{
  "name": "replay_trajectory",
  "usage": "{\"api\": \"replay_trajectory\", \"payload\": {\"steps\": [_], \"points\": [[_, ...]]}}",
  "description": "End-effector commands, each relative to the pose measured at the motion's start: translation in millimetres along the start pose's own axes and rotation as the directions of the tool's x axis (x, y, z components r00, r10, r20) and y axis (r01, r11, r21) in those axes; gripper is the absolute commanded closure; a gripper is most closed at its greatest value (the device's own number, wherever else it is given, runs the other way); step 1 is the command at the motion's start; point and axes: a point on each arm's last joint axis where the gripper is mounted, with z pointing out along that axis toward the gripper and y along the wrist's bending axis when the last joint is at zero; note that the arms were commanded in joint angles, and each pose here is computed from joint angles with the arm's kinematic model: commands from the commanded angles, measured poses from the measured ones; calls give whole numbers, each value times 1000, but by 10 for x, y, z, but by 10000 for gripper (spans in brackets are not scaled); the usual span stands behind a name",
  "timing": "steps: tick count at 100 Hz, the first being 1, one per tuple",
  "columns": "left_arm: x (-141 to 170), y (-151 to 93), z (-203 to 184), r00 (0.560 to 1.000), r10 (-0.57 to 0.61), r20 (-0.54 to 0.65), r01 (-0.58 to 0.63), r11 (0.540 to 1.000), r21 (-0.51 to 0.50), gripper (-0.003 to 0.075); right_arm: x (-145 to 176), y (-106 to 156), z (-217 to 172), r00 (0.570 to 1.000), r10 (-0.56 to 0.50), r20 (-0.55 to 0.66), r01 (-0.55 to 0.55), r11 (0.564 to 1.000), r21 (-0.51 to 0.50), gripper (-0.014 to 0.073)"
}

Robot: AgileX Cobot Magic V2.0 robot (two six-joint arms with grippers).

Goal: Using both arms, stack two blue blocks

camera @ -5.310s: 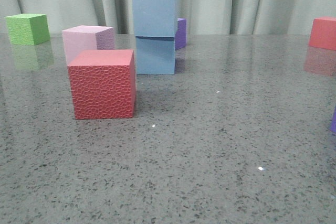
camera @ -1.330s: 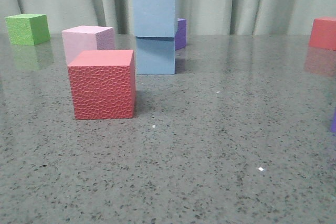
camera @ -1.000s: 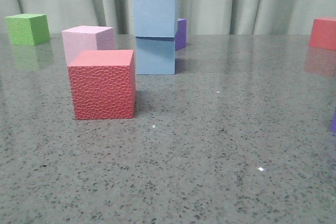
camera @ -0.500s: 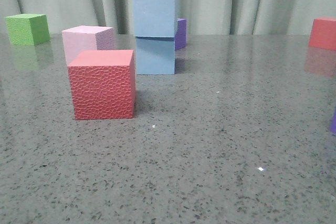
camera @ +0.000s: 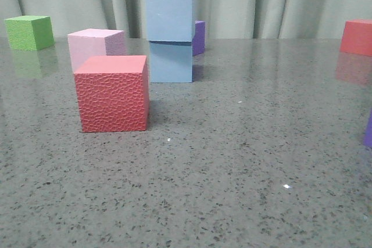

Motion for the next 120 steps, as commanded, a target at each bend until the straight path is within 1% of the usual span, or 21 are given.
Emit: {"api": "replay_trajectory", "payload": {"steps": [1, 11, 24, 45, 120], "points": [[-14, 1, -18, 995, -10, 96, 10, 1000, -1, 739, -64, 15, 26, 990, -35, 138, 34, 999, 8, 664], [-14, 1, -18, 995, -10, 96, 10, 1000, -1, 739, 80, -26, 58, 990, -53, 133, 46, 997, 54, 664], [-14, 1, -18, 995, -10, 96, 10, 1000, -1, 739, 291, -77, 80, 994, -55, 98, 45, 994, 98, 664], [-14, 1, -18, 995, -10, 96, 10, 1000, -1, 739, 516, -126, 46, 996, -19, 83, 8, 991, 136, 664], [-14, 1, -18, 995, -10, 96, 10, 1000, -1, 739, 526, -132, 34, 997, -30, 70, 19, 989, 150, 664]]}}
